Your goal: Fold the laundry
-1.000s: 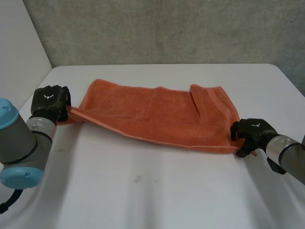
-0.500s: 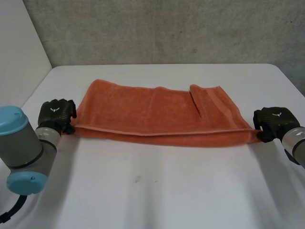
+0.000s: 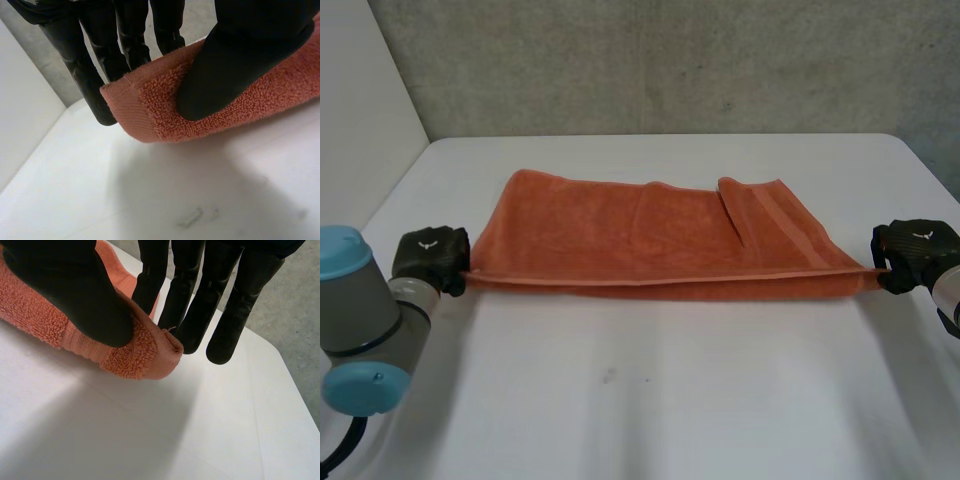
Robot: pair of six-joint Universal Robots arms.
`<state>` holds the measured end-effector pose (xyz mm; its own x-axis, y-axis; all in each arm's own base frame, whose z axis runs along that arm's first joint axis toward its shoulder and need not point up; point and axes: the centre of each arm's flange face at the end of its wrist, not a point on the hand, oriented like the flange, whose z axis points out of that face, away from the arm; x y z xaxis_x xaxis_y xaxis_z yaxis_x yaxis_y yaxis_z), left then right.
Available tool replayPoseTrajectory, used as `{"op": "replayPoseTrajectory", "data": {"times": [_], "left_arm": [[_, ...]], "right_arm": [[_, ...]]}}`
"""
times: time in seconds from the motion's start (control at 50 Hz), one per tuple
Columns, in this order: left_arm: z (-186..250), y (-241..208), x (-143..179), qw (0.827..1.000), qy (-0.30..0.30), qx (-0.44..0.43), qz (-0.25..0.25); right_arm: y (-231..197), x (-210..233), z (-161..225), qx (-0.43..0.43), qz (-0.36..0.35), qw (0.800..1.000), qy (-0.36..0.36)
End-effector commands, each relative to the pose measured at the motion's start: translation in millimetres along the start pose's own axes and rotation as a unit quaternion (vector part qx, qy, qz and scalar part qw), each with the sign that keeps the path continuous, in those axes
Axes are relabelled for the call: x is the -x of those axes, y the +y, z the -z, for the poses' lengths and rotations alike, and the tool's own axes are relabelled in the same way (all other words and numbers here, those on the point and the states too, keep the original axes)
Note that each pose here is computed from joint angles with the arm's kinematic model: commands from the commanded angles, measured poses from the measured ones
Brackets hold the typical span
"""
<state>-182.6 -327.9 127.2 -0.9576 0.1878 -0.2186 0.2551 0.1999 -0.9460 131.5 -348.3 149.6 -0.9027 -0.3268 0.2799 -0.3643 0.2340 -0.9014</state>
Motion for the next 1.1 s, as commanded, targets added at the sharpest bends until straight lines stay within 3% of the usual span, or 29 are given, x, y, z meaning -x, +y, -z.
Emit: {"op": "replayPoseTrajectory", "data": {"times": [0.02, 0.14, 0.3, 0.46, 0.64, 0.78, 0.88, 0.9, 0.92, 0.94, 0.96, 0.98, 1.0, 1.02, 1.04, 1.06, 1.08, 1.1], "left_arm": [[27.6, -24.9, 11.5, 1.0, -0.013, -0.015, 0.001], [69.1, -47.7, 20.1, 1.0, -0.016, -0.003, 0.0], [118.0, -75.0, 34.2, 0.999, -0.022, 0.026, -0.041], [130.2, -81.3, 33.4, 0.997, -0.016, 0.027, -0.07], [77.1, -23.9, 21.7, 0.987, 0.018, 0.135, -0.083], [30.6, -23.2, 20.9, 0.991, 0.007, 0.093, -0.092], [-4.5, -71.3, 17.6, 0.995, -0.01, -0.023, -0.1], [-13.4, -98.9, 16.6, 0.992, -0.02, -0.08, -0.099], [-13.4, -99.2, 16.6, 0.992, -0.02, -0.08, -0.099], [-18.4, -130.1, 16.2, 0.985, -0.031, -0.141, -0.097], [-20.2, -164.0, 19.1, 0.973, -0.048, -0.208, -0.093], [-20.2, -164.4, 19.1, 0.972, -0.048, -0.208, -0.093], [-18.1, -198.2, 24.9, 0.955, -0.069, -0.275, -0.086], [-10.1, -230.2, 31.6, 0.933, -0.089, -0.339, -0.079], [-10.0, -230.5, 31.7, 0.933, -0.089, -0.34, -0.079], [1.3, -257.8, 39.0, 0.909, -0.11, -0.396, -0.071], [1.4, -258.1, 39.1, 0.909, -0.111, -0.396, -0.071], [11.0, -276.8, 44.3, 0.889, -0.124, -0.436, -0.067]], "right_arm": [[-18.3, 1.4, 21.4, 0.006, 0.034, 0.999, -0.013], [-36.1, -0.5, 50.5, 0.034, 0.091, 0.995, -0.034], [-67.8, -8.0, 117.1, 0.102, 0.229, 0.966, -0.059], [-73.5, -0.7, 131.9, 0.105, 0.244, 0.961, -0.078], [-20.9, 9.8, 75.3, 0.146, 0.24, 0.955, -0.092], [-21.8, 18.1, 35.3, 0.118, 0.259, 0.957, -0.053], [-65.0, 12.0, 0.8, 0.023, 0.251, 0.967, 0.018], [-94.2, 6.7, -4.8, -0.027, 0.243, 0.968, 0.054], [-128.8, -0.1, -6.8, -0.087, 0.232, 0.964, 0.093], [-129.2, -0.1, -6.8, -0.088, 0.231, 0.964, 0.093], [-164.5, -9.8, -4.1, -0.151, 0.213, 0.956, 0.133], [-198.5, -19.3, 4.6, -0.214, 0.191, 0.943, 0.166], [-198.8, -19.4, 4.7, -0.214, 0.191, 0.943, 0.167], [-231.8, -28.8, 20.0, -0.278, 0.172, 0.925, 0.195], [-232.1, -28.9, 20.2, -0.279, 0.172, 0.925, 0.195], [-256.7, -38.1, 38.3, -0.329, 0.157, 0.905, 0.217], [-275.4, -43.9, 57.2, -0.37, 0.147, 0.887, 0.234], [-275.5, -43.9, 57.4, -0.371, 0.147, 0.887, 0.234]]}}
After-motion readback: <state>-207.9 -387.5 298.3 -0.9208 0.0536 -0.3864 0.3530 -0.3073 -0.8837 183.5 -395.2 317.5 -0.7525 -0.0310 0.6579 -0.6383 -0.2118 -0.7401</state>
